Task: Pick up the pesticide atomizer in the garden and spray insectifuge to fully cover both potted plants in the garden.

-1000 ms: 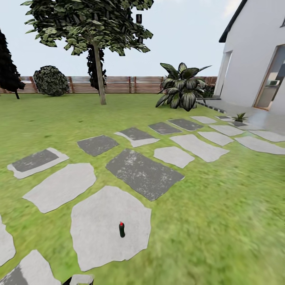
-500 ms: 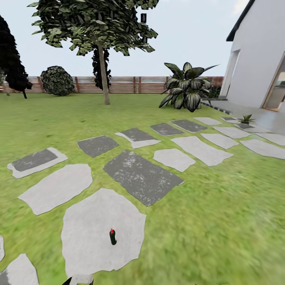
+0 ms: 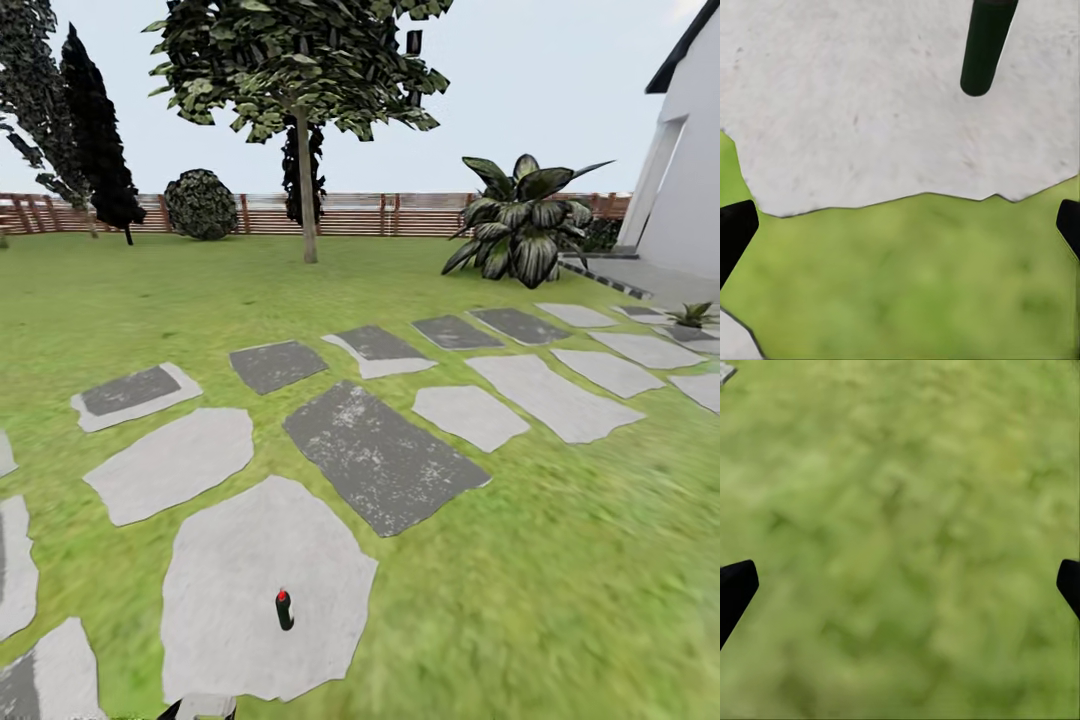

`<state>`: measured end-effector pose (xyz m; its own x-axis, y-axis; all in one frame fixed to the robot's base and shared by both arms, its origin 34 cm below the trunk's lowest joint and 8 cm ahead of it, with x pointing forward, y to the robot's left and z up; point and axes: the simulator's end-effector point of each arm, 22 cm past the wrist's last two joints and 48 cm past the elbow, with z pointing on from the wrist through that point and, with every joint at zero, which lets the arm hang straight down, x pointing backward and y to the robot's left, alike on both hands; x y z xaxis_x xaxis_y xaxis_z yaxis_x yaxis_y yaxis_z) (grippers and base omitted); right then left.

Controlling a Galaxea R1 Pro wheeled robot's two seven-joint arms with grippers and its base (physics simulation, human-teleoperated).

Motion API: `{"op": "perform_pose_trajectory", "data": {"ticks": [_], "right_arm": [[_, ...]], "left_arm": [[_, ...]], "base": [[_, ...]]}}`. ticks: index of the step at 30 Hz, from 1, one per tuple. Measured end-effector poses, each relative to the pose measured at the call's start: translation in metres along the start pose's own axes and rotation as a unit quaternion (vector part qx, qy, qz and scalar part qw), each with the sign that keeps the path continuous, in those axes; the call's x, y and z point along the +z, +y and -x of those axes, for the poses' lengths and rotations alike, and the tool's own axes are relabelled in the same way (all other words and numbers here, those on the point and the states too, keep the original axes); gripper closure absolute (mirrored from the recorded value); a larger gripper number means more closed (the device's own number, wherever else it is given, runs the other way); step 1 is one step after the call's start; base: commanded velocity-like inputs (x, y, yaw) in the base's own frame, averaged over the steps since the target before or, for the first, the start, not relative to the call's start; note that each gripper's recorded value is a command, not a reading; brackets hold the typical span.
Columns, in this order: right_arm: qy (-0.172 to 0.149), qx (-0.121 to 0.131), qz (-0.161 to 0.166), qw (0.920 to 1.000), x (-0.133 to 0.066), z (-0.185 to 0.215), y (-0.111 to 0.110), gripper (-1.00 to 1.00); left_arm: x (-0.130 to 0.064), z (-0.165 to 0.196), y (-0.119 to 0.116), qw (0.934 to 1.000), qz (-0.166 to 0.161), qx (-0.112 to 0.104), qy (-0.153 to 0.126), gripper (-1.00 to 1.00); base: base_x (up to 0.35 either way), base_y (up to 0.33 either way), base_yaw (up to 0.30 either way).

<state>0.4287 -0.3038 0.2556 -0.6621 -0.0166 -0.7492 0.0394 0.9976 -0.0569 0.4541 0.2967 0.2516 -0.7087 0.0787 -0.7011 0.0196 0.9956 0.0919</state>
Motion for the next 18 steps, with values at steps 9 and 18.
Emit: {"op": "perform_pose_trajectory", "data": {"ticks": [9,18], "right_arm": [[0.000,0.000,0.000,1.0000,0.0000,0.0000,0.0000,-1.00],[0.000,0.000,0.000,1.0000,0.0000,-0.0001,0.0000,-1.00]], "left_arm": [[0.0001,0.0001,0.0003,1.0000,0.000,0.000,0.000,-1.00],[0.0001,0.0000,0.0006,1.0000,0.000,0.000,0.000,-1.00]], "base": [[0.144,-0.244,0.269],[0.101,-0.244,0.268]]}}
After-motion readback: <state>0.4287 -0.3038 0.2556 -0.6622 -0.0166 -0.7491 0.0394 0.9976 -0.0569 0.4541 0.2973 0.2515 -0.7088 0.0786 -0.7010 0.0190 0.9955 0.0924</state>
